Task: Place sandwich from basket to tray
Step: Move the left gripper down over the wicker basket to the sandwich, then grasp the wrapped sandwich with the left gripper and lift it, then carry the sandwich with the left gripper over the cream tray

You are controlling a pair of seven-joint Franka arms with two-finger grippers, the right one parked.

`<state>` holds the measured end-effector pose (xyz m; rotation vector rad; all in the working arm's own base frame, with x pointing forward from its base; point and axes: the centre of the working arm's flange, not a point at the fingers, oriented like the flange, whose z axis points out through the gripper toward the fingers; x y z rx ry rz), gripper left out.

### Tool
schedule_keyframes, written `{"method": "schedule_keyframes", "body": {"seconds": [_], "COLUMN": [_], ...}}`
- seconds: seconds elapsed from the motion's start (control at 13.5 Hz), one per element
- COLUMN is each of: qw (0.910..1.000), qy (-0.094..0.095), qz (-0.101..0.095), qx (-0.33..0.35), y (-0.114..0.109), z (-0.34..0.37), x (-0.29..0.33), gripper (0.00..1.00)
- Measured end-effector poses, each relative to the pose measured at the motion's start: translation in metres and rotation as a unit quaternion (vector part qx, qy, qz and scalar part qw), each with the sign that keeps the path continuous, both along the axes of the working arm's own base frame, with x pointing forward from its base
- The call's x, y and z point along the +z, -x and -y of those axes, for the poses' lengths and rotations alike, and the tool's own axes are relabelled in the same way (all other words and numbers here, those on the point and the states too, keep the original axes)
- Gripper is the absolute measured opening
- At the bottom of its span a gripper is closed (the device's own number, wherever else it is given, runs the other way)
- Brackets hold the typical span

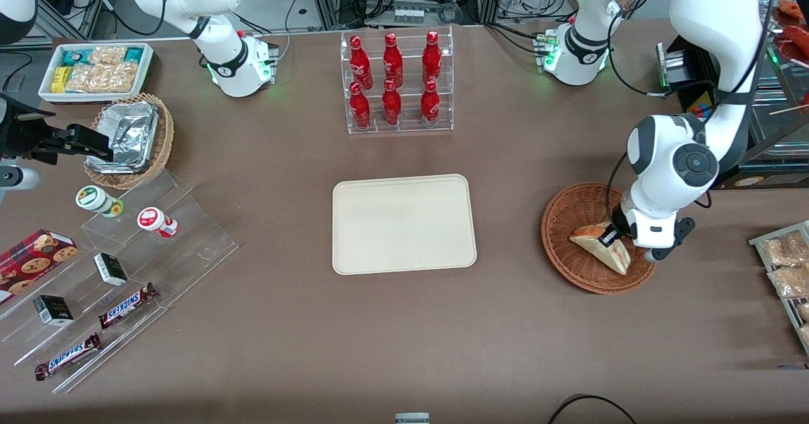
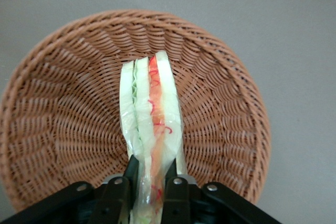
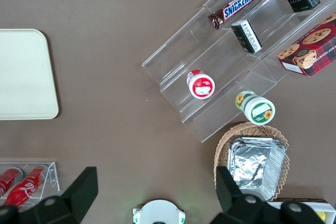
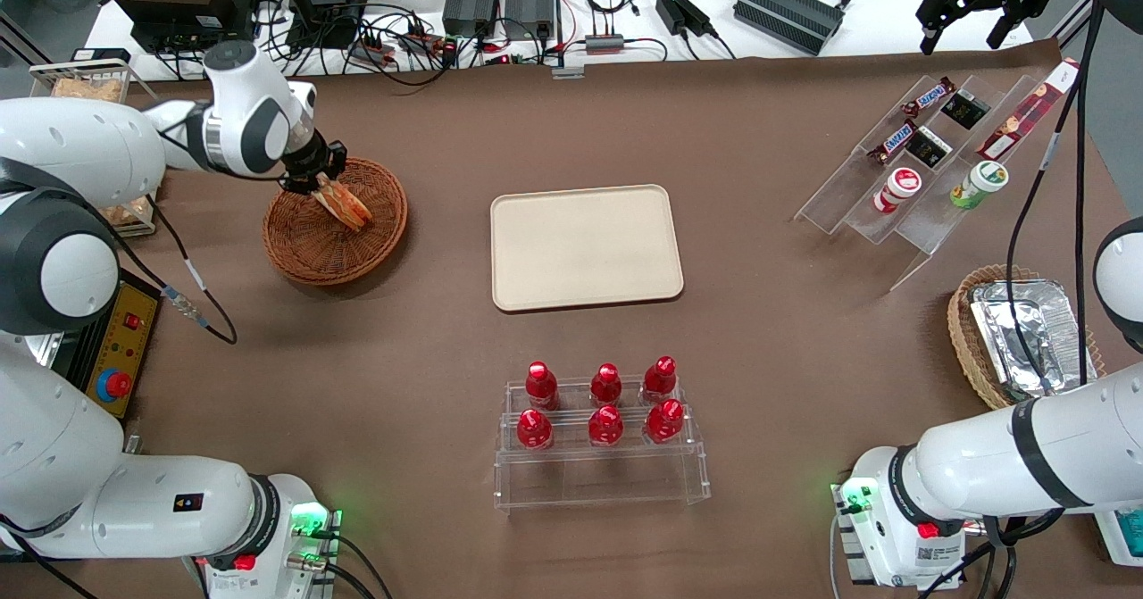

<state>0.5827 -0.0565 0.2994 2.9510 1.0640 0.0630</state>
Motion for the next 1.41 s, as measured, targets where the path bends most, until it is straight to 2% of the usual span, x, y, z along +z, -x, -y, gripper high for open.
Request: {"method": "schedule_keyframes", "body": {"seconds": [0.07, 0.22, 0.52, 0.59, 0.74, 1.04, 1.41], "qw": [1.0000, 0.9998, 0.9990, 0.9985, 0.9968, 0.9903, 0.9759], "qy": [-0.002, -0.006, 0.000, 0.002, 0.004, 0.009, 0.020], "qz": [-0.009, -0.016, 0.026, 0.031, 0.035, 0.030, 0.018], "qx": [-0.001, -0.006, -0.035, -0.045, -0.072, -0.135, -0.217], "y": [-0.007, -0.022, -0.042, -0.042, -0.039, -0.030, -0.001], "z": [0.002, 0.011, 0.055, 0.070, 0.108, 0.195, 0.312], "x": [0.020, 0.067, 0.132, 0.141, 0.158, 0.160, 0.131], "gripper": [0.15, 0.14, 0.14, 0.14, 0.14, 0.14, 0.14]}}
